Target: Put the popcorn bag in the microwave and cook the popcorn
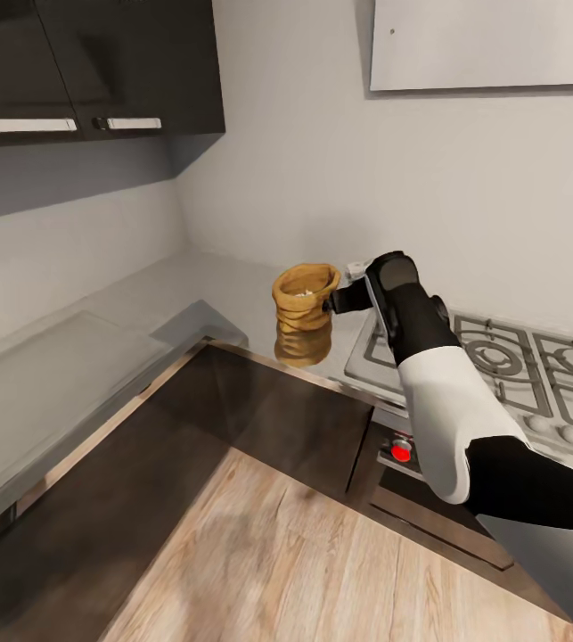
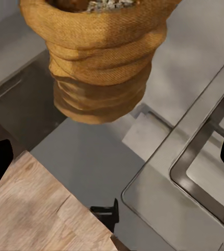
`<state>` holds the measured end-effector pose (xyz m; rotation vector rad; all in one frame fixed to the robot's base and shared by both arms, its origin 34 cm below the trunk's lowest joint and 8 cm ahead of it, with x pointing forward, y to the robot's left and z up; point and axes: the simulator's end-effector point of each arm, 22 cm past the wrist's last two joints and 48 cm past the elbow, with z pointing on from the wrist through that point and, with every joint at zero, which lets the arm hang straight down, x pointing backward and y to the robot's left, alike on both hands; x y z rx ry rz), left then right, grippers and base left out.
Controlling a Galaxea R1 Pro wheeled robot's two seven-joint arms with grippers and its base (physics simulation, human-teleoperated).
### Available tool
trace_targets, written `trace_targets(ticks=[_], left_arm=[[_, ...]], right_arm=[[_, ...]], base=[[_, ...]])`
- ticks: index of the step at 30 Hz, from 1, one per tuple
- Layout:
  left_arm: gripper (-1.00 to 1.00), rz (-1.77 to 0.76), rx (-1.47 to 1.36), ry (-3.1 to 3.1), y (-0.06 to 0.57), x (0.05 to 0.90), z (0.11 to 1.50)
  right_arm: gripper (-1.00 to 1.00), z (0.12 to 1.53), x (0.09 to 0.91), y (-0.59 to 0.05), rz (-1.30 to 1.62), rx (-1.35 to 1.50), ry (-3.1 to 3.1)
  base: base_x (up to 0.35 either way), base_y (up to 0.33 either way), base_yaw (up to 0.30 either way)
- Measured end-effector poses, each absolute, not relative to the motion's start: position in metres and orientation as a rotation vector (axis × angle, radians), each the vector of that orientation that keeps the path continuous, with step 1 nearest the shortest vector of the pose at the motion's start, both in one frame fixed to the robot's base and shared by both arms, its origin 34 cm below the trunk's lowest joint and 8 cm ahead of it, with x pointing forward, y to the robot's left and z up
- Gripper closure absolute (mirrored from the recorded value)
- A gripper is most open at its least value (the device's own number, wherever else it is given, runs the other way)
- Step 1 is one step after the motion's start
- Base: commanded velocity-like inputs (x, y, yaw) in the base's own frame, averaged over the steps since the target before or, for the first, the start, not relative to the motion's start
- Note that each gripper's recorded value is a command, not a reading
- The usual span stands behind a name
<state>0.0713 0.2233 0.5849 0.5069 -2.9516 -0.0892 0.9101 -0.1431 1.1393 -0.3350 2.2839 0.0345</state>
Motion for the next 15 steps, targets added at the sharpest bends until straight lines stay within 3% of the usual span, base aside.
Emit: trace_targets(ticks=[15], left_arm=[[-1.00, -0.088, 0.507, -2.951, 0.223, 0.071, 0.585]], right_arm=[[-1.00, 1.175, 0.914, -0.146, 0.031, -0.311, 2.198]], base=[[0.270, 0.214, 0.000]])
